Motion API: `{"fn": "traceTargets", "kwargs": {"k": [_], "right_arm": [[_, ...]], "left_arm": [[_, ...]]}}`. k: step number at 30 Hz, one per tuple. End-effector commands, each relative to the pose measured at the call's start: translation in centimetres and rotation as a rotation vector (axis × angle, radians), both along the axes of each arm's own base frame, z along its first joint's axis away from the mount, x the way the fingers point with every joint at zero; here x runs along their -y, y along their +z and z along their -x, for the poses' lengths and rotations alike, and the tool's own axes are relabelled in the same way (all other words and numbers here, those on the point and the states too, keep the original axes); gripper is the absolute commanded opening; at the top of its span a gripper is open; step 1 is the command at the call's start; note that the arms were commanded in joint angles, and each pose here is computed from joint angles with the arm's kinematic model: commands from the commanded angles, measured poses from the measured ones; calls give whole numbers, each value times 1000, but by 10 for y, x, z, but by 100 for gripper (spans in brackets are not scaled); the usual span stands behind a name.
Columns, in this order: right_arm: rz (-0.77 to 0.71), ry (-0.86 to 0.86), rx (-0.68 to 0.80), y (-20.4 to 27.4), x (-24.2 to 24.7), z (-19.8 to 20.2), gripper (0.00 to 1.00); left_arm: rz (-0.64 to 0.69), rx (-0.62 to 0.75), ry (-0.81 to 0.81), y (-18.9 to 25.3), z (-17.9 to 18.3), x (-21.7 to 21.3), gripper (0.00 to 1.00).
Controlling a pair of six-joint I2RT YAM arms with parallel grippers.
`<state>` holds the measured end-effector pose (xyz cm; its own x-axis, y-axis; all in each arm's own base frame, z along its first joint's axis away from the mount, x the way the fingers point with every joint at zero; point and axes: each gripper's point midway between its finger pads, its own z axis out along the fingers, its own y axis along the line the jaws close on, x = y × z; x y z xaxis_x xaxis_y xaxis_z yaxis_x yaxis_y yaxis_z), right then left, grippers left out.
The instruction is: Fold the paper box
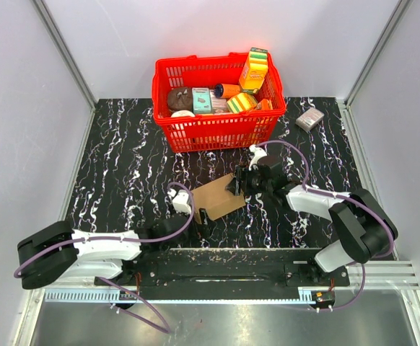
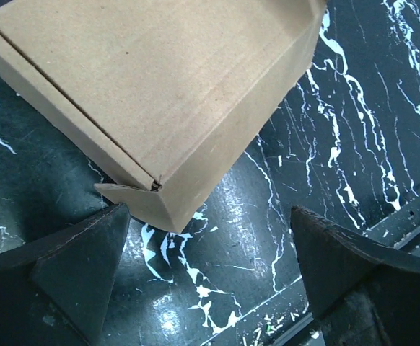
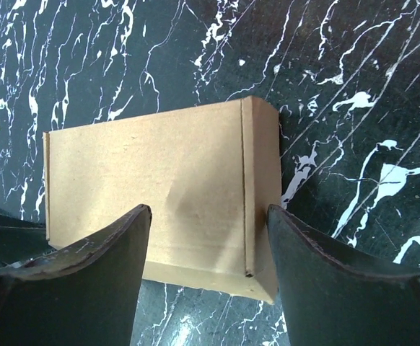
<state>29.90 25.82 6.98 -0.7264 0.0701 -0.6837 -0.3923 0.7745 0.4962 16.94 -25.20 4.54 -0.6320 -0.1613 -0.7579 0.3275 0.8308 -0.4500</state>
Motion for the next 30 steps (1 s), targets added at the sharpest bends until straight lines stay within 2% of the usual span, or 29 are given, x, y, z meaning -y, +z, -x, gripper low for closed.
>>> {"fn": "traceTargets", "kwargs": {"k": [1,10,30], "right_arm": [[-65,15,27,16,-10,-6,70],[-91,6,4,16,-6,5,66],[-162,-22,-56,18,2,33,60]], "left_arm": [[96,35,-42,29,-5,24,98],[120,23,-44,29,-5,26,94],[249,-10,-112,50,-1,41,69]]}}
